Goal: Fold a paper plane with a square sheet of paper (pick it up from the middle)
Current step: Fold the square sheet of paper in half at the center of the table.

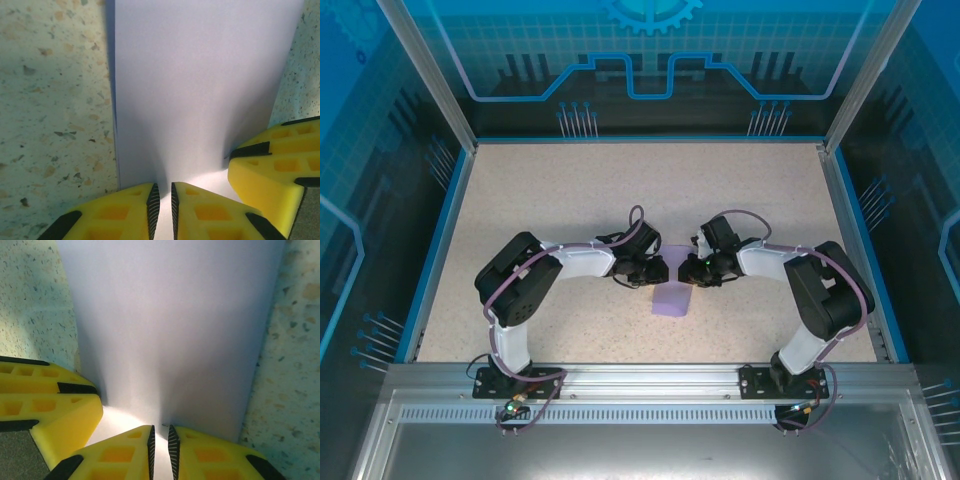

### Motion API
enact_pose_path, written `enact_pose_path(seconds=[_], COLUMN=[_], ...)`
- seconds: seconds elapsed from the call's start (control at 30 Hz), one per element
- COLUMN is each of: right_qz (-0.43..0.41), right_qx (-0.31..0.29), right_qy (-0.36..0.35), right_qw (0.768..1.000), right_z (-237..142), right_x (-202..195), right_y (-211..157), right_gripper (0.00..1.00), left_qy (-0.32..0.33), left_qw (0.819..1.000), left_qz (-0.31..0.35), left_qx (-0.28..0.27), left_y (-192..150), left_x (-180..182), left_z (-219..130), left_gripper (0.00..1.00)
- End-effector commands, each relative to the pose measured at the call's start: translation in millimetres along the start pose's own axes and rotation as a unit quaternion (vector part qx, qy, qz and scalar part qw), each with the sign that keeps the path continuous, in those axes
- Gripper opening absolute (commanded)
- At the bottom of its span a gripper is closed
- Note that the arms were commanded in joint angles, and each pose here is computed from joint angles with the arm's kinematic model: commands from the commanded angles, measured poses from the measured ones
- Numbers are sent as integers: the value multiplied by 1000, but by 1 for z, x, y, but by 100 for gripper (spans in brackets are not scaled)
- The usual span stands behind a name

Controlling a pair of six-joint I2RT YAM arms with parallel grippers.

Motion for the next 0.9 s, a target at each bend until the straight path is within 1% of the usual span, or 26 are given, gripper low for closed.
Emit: enact_pose_path(seconds=[0.0, 0.07, 0.17, 0.4, 0.57, 0.7, 0.8, 0.87], right_qz=[6, -2, -5, 1, 6, 11, 7, -2], right_qx=[-4, -17, -32, -31, -35, -31, -43, -53], right_qy=[-16, 1, 7, -6, -39, -50, -42, -27], right_qw=[1000, 1000, 999, 999, 999, 998, 998, 998], right_z=[-8, -17, -19, -4, -2, -2, -10, -17], right_x=[-9, 4, 11, 3, -15, -29, -25, -16], right_y=[0, 7, 15, 29, 34, 33, 37, 41], right_gripper=[20, 20, 20, 20, 19, 20, 20, 20], left_qy=[88, 88, 87, 85, 90, 91, 93, 95], left_qw=[994, 994, 995, 995, 994, 994, 994, 994], left_qz=[-10, -10, -8, -6, -6, -5, -4, -3], left_qx=[57, 57, 57, 58, 58, 59, 61, 63], left_y=[-32, -32, -32, -31, -32, -33, -34, -34], left_x=[42, 41, 41, 39, 41, 42, 43, 44], left_z=[20, 20, 19, 19, 18, 18, 18, 18], left_gripper=[20, 20, 20, 20, 20, 20, 20, 20])
Point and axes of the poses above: each hand's point on the last joint's axis, 136 mm out from that joint toward the fingers, its own z axis out along the fingers, its own x axis along the line the jaws close on, y = z × x, the point moved 4 cm from there along -z, back along the fingers, and after that the axes turned 7 degrees about z, right-handed, at the moved point
